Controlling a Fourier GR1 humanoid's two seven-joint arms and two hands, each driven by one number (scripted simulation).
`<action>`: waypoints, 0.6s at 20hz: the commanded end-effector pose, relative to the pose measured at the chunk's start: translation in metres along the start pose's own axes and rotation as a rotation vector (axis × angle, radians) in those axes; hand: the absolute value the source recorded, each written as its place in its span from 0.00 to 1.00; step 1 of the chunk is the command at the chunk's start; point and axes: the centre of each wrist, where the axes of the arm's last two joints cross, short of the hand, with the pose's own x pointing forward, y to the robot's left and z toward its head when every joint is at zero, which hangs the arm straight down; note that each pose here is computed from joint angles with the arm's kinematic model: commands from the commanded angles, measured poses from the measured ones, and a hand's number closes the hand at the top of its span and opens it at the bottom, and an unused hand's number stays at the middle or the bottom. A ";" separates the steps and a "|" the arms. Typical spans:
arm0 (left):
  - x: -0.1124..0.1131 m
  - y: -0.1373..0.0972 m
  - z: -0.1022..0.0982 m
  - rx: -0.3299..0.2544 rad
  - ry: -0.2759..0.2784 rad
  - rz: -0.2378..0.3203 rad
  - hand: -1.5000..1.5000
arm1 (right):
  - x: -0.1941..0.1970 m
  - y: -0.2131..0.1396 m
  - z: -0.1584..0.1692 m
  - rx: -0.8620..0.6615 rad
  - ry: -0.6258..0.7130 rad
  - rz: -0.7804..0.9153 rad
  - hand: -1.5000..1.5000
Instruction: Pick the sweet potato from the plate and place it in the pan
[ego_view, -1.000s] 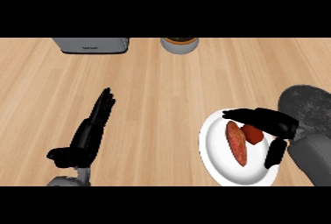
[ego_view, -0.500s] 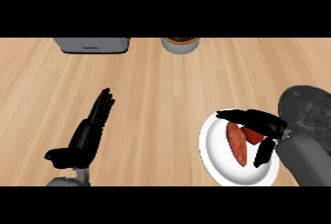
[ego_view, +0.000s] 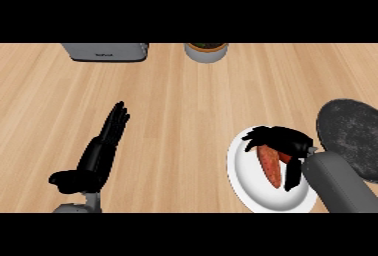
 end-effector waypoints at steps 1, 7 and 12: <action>0.005 0.005 0.001 0.000 -0.002 -0.007 0.50 | 0.005 0.022 -0.020 0.042 -0.050 0.076 1.00; -0.012 -0.007 0.007 0.018 0.001 -0.011 0.50 | 0.009 0.022 -0.023 0.019 -0.044 0.106 1.00; 0.011 0.008 -0.009 -0.010 0.008 -0.025 0.50 | 0.001 0.012 -0.024 -0.134 -0.064 0.111 1.00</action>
